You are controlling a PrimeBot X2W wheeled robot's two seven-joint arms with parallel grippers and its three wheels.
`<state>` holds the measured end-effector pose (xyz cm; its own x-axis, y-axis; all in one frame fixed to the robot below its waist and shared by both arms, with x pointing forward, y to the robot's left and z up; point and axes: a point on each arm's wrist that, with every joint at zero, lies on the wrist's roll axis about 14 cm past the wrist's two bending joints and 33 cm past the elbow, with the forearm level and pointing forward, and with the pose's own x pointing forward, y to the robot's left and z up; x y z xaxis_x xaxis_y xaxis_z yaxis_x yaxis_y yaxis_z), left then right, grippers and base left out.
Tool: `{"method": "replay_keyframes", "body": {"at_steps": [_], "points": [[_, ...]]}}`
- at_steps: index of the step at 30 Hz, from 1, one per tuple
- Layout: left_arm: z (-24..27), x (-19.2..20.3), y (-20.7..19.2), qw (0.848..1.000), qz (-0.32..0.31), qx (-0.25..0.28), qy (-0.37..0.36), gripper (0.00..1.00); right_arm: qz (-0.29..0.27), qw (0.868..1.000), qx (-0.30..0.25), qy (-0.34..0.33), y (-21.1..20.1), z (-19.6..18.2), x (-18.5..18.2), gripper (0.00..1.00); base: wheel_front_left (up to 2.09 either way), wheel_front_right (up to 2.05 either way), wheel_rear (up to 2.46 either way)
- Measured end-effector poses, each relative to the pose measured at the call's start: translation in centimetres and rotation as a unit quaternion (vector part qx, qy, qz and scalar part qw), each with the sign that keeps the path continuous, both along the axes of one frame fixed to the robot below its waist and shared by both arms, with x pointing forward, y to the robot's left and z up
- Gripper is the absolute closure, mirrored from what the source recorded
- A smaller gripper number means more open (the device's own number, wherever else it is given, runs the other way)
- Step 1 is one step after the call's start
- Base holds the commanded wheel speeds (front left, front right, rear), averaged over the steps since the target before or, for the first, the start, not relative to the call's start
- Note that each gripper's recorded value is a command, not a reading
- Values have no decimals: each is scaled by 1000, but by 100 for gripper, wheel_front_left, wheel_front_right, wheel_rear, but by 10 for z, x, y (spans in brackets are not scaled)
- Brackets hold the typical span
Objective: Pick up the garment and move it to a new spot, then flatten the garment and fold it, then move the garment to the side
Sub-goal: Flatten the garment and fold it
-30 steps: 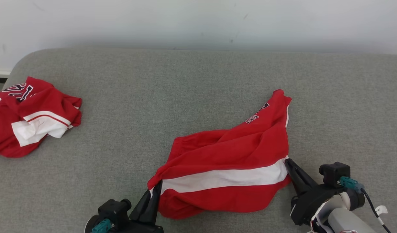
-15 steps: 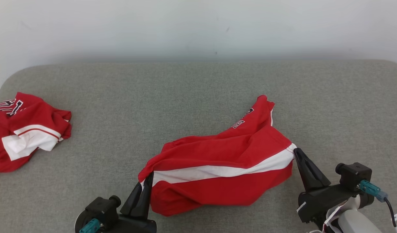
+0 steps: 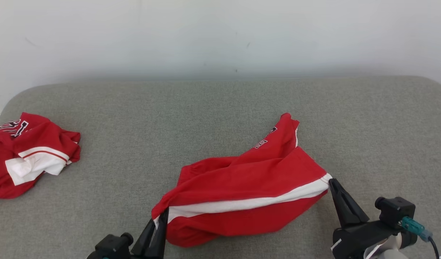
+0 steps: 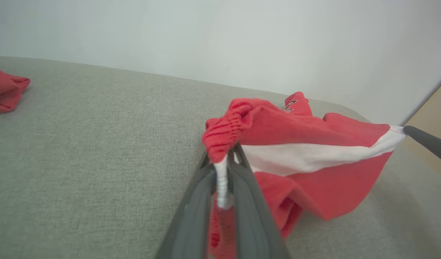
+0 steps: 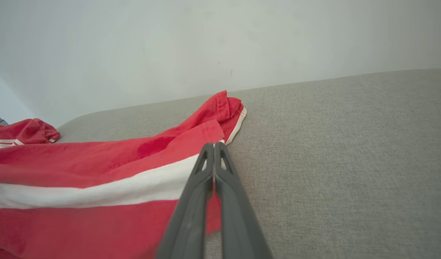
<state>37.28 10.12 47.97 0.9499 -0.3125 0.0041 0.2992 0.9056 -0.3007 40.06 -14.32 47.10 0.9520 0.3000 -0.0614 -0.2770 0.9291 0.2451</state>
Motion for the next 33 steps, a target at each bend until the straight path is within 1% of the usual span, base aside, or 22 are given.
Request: {"method": "replay_keyframes", "body": {"at_steps": [1,2,6,10,17,18,19,21,25,33], "points": [[-2,-2,3,1000,5,0,4,0,-2,1000,1,2,-1,-1,-1,5,0,0,0],[-6,-4,5,1000,9,3,8,0,-4,1000,0,2,-2,-2,-3,0,0,0,0],[-11,-10,17,999,30,3,17,0,-17,1000,-4,-11,-9,5,-4,0,0,0,0],[-6,-11,38,998,67,4,6,0,-35,999,-10,-33,-20,16,-4,0,0,0,0],[22,-11,79,990,130,43,-45,0,-64,996,-18,-60,-35,28,-13,0,0,0,0],[28,-12,82,988,134,58,-57,0,-69,995,-18,-63,-37,30,-16,0,0,0,0],[32,-13,83,986,136,73,-64,0,-74,995,-19,-66,-39,31,-18,0,0,0,0],[34,-18,87,984,150,66,-67,0,-81,994,-20,-68,-42,32,-25,0,0,0,0],[36,-24,93,982,161,71,-68,0,-94,993,-23,-66,-47,29,-38,0,0,0,0],[29,-33,93,982,161,76,-60,0,-111,992,-21,-56,-53,22,-55,0,0,0,0]]}}
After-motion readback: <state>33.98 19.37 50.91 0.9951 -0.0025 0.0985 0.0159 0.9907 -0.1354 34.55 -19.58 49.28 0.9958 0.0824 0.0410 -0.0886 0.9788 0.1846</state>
